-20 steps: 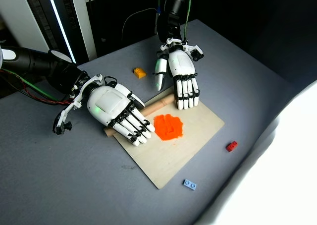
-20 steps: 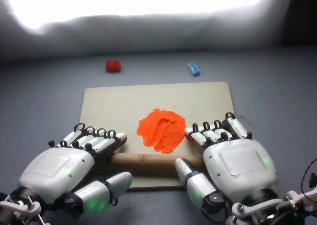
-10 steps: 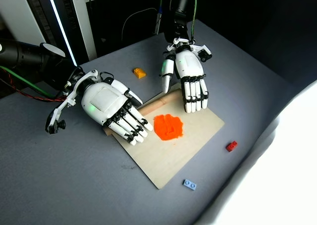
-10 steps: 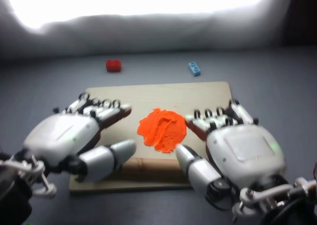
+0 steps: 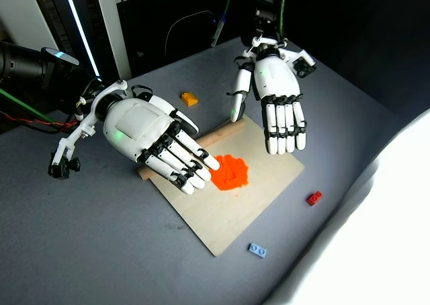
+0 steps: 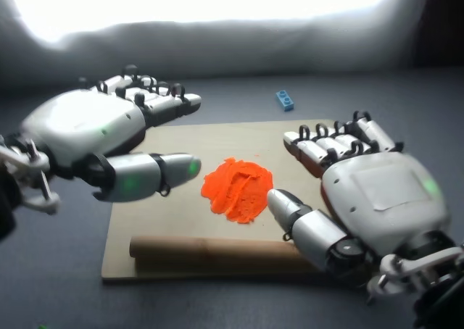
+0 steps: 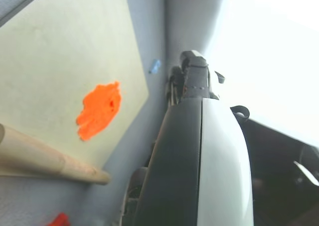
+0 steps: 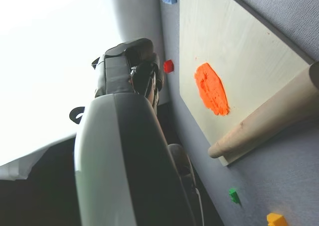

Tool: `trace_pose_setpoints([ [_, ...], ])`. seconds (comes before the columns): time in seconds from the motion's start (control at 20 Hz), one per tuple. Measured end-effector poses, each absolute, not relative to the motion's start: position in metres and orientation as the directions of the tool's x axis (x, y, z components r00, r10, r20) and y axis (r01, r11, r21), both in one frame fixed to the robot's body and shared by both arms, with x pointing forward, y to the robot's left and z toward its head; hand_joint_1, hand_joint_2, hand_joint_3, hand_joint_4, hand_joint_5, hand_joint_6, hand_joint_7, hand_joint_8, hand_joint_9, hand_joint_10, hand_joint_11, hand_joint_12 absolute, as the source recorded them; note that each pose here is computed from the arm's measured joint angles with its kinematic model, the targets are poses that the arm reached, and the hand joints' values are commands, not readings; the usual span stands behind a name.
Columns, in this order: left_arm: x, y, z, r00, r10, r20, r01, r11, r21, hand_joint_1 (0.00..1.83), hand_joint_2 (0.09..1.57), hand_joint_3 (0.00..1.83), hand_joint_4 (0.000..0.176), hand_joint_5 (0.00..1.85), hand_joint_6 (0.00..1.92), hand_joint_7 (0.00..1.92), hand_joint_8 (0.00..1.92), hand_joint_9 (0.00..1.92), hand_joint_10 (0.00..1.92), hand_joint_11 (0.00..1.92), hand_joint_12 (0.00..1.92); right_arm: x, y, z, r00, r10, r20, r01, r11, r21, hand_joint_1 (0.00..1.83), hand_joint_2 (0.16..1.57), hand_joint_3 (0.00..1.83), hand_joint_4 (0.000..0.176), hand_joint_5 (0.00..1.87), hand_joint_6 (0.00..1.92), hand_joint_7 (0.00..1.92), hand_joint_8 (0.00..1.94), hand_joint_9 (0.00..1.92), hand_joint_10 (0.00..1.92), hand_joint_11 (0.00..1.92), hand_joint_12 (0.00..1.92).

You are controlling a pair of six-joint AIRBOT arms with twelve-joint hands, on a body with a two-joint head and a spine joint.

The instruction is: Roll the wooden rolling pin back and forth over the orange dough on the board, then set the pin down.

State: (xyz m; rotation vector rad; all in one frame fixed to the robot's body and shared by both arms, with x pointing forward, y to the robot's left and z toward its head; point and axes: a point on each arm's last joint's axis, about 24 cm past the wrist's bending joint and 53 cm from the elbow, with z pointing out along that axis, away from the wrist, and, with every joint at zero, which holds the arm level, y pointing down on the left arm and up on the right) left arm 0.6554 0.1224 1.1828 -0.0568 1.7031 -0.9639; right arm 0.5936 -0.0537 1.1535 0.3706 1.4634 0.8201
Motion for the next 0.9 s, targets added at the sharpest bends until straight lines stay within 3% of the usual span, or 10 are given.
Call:
trace_pose_setpoints([
  [0.2, 0.639, 0.110, 1.201, -0.443, -0.394, -0.805, 0.477, 0.657, -0.584, 0.00, 1.38, 0.01, 0.000, 0.43, 0.06, 0.54, 0.06, 0.51, 0.13, 0.00, 1.03, 0.598, -0.075, 1.163, -0.053, 0.673, -0.738, -0.249, 0.706, 0.662, 0.00, 1.31, 0.00, 0.000, 0.58, 0.07, 0.65, 0.06, 0.65, 0.11, 0.00, 1.46],
  [0.35, 0.633, 0.106, 1.204, -0.467, -0.343, -0.815, 0.481, 0.675, -0.560, 0.00, 1.48, 0.00, 0.000, 0.62, 0.09, 0.66, 0.12, 0.27, 1.05, 0.00, 1.47, 0.597, -0.080, 1.168, -0.048, 0.673, -0.738, -0.250, 0.707, 0.661, 0.00, 1.34, 0.00, 0.000, 0.71, 0.31, 0.85, 0.21, 0.55, 0.89, 0.12, 1.61],
  [0.4, 0.632, 0.110, 1.203, -0.473, -0.336, -0.815, 0.469, 0.687, -0.555, 0.00, 1.50, 0.00, 0.000, 0.58, 0.30, 0.52, 0.55, 0.24, 1.22, 0.00, 1.56, 0.597, -0.081, 1.169, -0.045, 0.674, -0.738, -0.252, 0.707, 0.661, 0.00, 1.35, 0.00, 0.000, 0.66, 0.55, 0.80, 0.45, 0.53, 1.06, 0.17, 1.65],
  [0.45, 0.633, 0.114, 1.204, -0.476, -0.333, -0.814, 0.456, 0.698, -0.552, 0.00, 1.52, 0.00, 0.000, 0.46, 0.75, 0.41, 1.00, 0.24, 1.38, 0.00, 1.68, 0.597, -0.083, 1.170, -0.046, 0.675, -0.737, -0.250, 0.706, 0.662, 0.01, 1.37, 0.00, 0.000, 0.65, 0.80, 0.73, 0.81, 0.54, 1.20, 0.25, 1.68],
  [0.5, 0.635, 0.116, 1.206, -0.473, -0.325, -0.819, 0.452, 0.709, -0.542, 0.00, 1.53, 0.00, 0.000, 0.40, 1.04, 0.42, 1.17, 0.28, 1.42, 0.02, 1.75, 0.597, -0.085, 1.171, -0.043, 0.674, -0.737, -0.248, 0.708, 0.662, 0.02, 1.38, 0.00, 0.000, 0.64, 0.98, 0.71, 1.03, 0.57, 1.28, 0.31, 1.71],
  [0.55, 0.636, 0.115, 1.212, -0.467, -0.319, -0.825, 0.455, 0.713, -0.534, 0.00, 1.53, 0.00, 0.000, 0.40, 1.04, 0.42, 1.17, 0.28, 1.42, 0.02, 1.75, 0.597, -0.087, 1.172, -0.041, 0.676, -0.736, -0.248, 0.707, 0.662, 0.02, 1.38, 0.00, 0.000, 0.64, 0.98, 0.71, 1.03, 0.57, 1.28, 0.31, 1.71],
  [0.6, 0.635, 0.112, 1.220, -0.457, -0.320, -0.830, 0.466, 0.708, -0.530, 0.00, 1.56, 0.00, 0.000, 0.49, 1.27, 0.53, 1.35, 0.41, 1.56, 0.16, 1.86, 0.596, -0.088, 1.174, -0.037, 0.675, -0.737, -0.249, 0.708, 0.661, 0.06, 1.42, 0.00, 0.000, 0.61, 1.29, 0.69, 1.26, 0.58, 1.43, 0.39, 1.79],
  [0.65, 0.632, 0.108, 1.225, -0.455, -0.322, -0.830, 0.476, 0.700, -0.533, 0.00, 1.56, 0.00, 0.000, 0.52, 1.36, 0.55, 1.43, 0.45, 1.62, 0.19, 1.91, 0.596, -0.089, 1.174, -0.039, 0.677, -0.735, -0.249, 0.706, 0.663, 0.10, 1.43, 0.00, 0.000, 0.60, 1.34, 0.71, 1.32, 0.60, 1.48, 0.43, 1.82],
  [0.8, 0.627, 0.100, 1.229, -0.468, -0.311, -0.827, 0.478, 0.698, -0.533, 0.00, 1.57, 0.00, 0.000, 0.52, 1.47, 0.58, 1.57, 0.51, 1.76, 0.31, 1.92, 0.595, -0.093, 1.177, -0.035, 0.679, -0.734, -0.245, 0.706, 0.665, 0.18, 1.44, 0.00, 0.000, 0.62, 1.39, 0.76, 1.39, 0.65, 1.56, 0.50, 1.90],
  [0.9, 0.625, 0.100, 1.233, -0.465, -0.310, -0.829, 0.480, 0.698, -0.531, 0.00, 1.57, 0.01, 0.000, 0.56, 1.38, 0.62, 1.56, 0.55, 1.79, 0.37, 1.92, 0.595, -0.096, 1.178, -0.032, 0.678, -0.734, -0.242, 0.707, 0.664, 0.15, 1.45, 0.00, 0.000, 0.60, 1.43, 0.74, 1.42, 0.65, 1.61, 0.53, 1.92],
])
